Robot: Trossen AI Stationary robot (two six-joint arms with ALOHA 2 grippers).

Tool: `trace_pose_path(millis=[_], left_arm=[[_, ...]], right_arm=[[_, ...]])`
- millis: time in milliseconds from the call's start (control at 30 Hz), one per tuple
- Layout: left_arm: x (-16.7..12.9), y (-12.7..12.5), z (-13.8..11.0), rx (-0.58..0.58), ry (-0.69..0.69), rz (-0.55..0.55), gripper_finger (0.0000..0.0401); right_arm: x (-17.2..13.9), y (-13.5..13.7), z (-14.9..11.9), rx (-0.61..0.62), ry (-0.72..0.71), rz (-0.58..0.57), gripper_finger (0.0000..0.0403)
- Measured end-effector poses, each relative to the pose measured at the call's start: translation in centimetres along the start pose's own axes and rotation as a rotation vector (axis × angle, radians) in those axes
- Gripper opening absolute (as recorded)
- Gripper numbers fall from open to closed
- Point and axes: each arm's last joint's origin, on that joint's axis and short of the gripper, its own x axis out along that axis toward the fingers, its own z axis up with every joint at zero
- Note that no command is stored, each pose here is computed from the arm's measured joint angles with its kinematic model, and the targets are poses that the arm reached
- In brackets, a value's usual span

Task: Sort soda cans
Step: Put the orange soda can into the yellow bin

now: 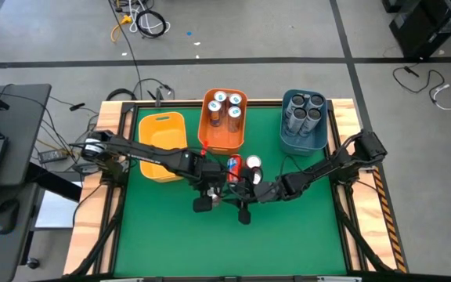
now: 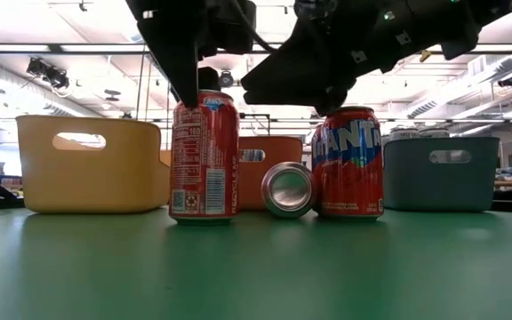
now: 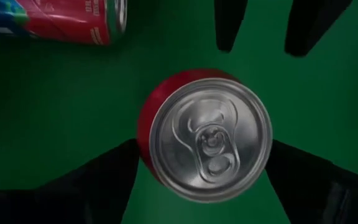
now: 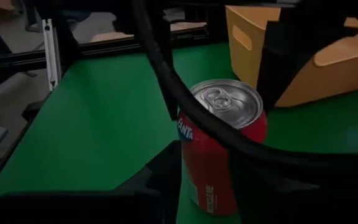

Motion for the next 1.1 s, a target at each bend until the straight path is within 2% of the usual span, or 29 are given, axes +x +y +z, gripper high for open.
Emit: trace_pose_path(millis=[400,533,667,800,933,1100], left_arm=[[1.3,-0.2,0.3,0.039,0.004,0.024,0.0339],[1.6,-0.2,0.5,0.04,0.011,0.029,0.0318],[0.7,-0.4,1.0,0.067,0.024,0.041,0.0293],[-1.5,-0.3,1.7,0.078,0.024,0.075,0.0293],[-4.3,0.2,2.1,0.029,0.005,0.084,0.0293],[-9.5,1.1,2.3,-0.038,-0.06,0.132,0.0293]], right_arm=[[1.7,-0.7,-1.1,0.044,-0.024,0.029,0.0119],[1.7,-0.7,-1.0,0.039,-0.027,0.032,0.0119],[1.2,-0.7,-0.5,0.014,-0.028,0.042,0.012],[0.3,-0.7,0.7,-0.003,-0.051,0.036,0.0123],[-0.9,-0.7,2.0,-0.018,-0.054,0.034,0.0123],[-2.8,-0.6,3.5,-0.046,-0.057,0.043,0.0124]])
